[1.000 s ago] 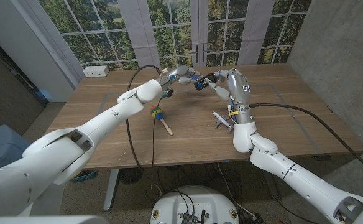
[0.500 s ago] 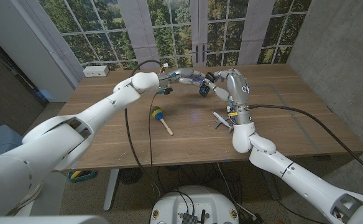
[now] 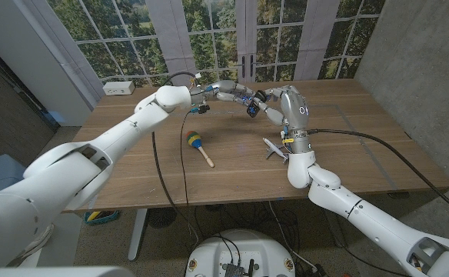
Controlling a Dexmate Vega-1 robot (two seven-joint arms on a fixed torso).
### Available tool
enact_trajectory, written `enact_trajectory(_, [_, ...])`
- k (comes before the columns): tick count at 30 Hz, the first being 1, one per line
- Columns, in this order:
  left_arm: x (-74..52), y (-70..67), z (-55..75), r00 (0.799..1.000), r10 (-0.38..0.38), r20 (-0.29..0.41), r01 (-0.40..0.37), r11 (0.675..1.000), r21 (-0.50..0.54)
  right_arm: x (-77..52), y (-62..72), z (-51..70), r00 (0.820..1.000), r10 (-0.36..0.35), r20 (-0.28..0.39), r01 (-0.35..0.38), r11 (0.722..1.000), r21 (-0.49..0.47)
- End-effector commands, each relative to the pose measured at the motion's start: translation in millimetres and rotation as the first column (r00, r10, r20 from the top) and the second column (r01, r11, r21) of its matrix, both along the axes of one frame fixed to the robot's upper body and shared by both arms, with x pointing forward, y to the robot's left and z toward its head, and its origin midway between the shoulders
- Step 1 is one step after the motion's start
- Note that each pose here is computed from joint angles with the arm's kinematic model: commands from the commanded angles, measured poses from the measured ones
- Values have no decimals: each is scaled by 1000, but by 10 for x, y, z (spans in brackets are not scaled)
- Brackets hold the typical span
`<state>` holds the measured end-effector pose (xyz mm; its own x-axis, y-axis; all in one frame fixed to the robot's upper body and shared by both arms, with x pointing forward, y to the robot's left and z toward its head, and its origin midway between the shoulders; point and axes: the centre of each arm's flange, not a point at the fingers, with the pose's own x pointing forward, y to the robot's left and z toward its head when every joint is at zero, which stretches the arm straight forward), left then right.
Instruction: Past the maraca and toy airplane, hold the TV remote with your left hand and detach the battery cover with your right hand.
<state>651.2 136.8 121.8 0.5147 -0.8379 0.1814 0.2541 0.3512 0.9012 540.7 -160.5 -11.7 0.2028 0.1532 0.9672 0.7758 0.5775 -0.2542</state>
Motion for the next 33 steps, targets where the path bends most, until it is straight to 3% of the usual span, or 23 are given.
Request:
enact_trajectory(1, [-90,34,102,999,4,-33,0,990,139,0,-23,29,1000,10,24,-10,1000,18])
enact_trajectory(8, [-224,0,152,993,77,89,-95,972,213,-19,-41,51,998,33,46,-35,999,37])
enact_trajectory(13, [-247,-32,133,990,73,120,-96,976,197,-34,-15,58,995,71,64,-74,996,47])
enact_trajectory(25, [-178,-132,77,999,-32,33,27,990,138,-34,132,99,984,150,99,-154,988,29])
enact_trajectory(33, [-134,-144,79,995,-91,-33,94,992,80,12,158,112,982,159,101,-163,986,35])
